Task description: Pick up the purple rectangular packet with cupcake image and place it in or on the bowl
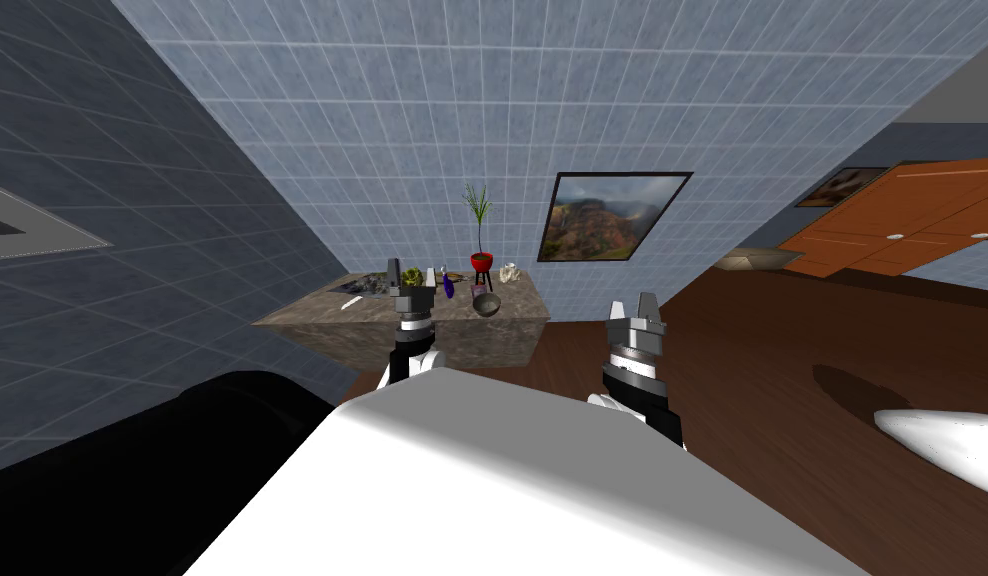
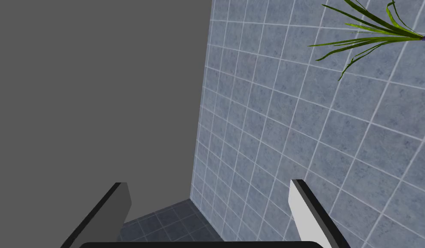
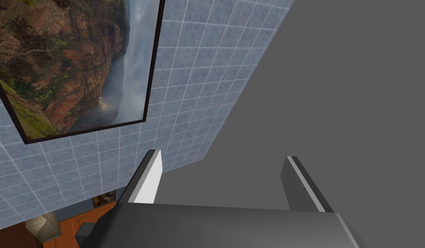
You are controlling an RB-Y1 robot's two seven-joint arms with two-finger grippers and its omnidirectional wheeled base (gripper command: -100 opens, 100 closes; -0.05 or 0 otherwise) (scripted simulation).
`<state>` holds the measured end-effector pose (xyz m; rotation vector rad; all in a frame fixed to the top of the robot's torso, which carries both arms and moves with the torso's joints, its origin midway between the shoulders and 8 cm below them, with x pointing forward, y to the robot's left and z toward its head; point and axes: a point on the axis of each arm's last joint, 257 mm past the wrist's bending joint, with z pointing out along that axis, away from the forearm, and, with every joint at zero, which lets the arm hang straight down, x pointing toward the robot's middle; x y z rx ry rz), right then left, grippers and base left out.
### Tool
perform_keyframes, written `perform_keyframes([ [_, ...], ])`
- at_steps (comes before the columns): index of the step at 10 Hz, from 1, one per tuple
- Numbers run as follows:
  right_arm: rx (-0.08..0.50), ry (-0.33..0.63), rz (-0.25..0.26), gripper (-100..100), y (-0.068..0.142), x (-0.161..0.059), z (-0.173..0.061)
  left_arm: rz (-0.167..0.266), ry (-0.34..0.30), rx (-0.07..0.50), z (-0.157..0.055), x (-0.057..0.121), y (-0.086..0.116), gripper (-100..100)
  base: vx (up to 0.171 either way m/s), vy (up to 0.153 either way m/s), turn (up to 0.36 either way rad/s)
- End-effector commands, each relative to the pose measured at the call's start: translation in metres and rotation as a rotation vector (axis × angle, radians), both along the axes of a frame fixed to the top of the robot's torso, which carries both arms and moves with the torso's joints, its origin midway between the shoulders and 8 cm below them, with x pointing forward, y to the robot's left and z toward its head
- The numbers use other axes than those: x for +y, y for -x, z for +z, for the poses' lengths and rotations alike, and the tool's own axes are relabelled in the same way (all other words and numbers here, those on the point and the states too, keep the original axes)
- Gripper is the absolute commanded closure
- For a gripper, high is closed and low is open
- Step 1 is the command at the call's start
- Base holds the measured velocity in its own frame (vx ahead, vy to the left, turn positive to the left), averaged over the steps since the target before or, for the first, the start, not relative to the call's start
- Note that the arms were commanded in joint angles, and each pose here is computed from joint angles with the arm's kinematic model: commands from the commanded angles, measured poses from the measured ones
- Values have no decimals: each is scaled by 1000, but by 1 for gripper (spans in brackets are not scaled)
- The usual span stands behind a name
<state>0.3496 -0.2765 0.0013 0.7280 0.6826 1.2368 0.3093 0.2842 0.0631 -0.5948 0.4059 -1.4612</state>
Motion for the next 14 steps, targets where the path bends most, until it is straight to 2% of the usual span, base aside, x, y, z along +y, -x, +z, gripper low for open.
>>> perform_keyframes([
  [1, 0, 0, 0, 0, 0, 0, 0, -19, -25, 14, 0, -4, -7, -100, -12, -3, 10],
  [5, 0, 0, 0, 0, 0, 0, 0, -67, -83, 74, 0, -10, -41, -100, -31, -14, 14],
  [8, 0, 0, 0, 0, 0, 0, 0, -74, -88, 113, -4, -9, -57, -100, -22, -12, 6],
  [9, 0, 0, 0, 0, 0, 0, 0, -79, -94, 132, -3, -8, -70, -100, -25, -10, 10],
  [10, 0, 0, 0, 0, 0, 0, 0, -79, -92, 143, -5, -8, -72, -100, -22, -11, 4],
  [11, 0, 0, 0, 0, 0, 0, 0, -81, -95, 161, -4, -6, -85, -100, -23, -16, 7],
  [14, 0, 0, 0, 0, 0, 0, 0, -82, -91, 215, -9, -3, -106, -100, -20, -11, 3],
])
